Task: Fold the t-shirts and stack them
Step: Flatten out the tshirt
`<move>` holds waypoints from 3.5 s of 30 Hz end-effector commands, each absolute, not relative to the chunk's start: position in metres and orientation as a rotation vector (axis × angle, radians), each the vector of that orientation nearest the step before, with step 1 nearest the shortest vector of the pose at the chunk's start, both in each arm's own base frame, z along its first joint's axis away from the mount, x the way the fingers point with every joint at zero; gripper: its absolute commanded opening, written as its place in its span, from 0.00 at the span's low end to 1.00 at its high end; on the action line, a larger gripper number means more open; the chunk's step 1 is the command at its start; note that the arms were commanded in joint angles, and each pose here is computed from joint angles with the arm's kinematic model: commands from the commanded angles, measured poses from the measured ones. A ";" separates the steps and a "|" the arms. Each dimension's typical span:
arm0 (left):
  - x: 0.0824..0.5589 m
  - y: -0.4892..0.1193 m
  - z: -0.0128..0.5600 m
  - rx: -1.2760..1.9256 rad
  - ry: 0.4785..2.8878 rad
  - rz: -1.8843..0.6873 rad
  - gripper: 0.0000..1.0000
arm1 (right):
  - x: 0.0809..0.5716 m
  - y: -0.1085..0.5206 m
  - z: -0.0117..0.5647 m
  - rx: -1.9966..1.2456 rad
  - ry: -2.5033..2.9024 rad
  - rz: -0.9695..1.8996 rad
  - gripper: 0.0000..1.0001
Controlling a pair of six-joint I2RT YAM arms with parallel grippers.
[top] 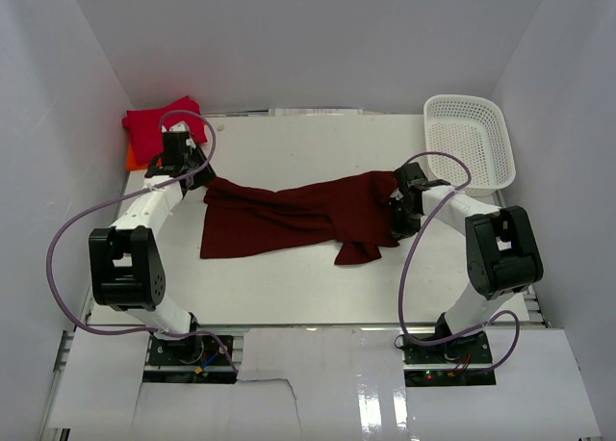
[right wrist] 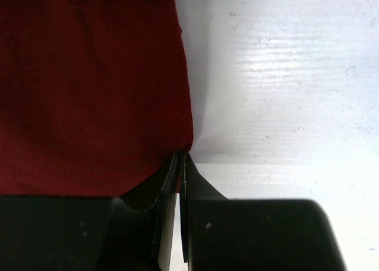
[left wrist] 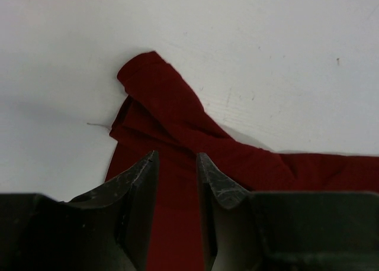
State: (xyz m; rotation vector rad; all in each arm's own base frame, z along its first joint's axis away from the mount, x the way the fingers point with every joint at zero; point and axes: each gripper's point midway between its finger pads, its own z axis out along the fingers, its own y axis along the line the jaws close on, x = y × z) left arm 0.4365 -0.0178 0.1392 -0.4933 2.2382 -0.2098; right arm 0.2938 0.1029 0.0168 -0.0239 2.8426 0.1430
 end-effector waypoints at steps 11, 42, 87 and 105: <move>0.417 -0.010 0.113 -0.599 2.300 -0.288 0.28 | 0.279 0.096 0.022 -0.090 2.927 0.088 0.08; 0.464 -0.022 0.066 -0.656 2.364 -0.436 0.00 | 0.277 0.097 0.024 -0.103 2.910 0.113 0.08; 0.465 -0.036 0.150 -0.591 2.230 -0.481 0.52 | 0.268 0.095 0.019 -0.106 2.916 0.117 0.08; 0.455 -0.044 0.119 -0.646 2.282 -0.543 0.54 | 0.269 0.096 0.018 -0.113 2.919 0.129 0.08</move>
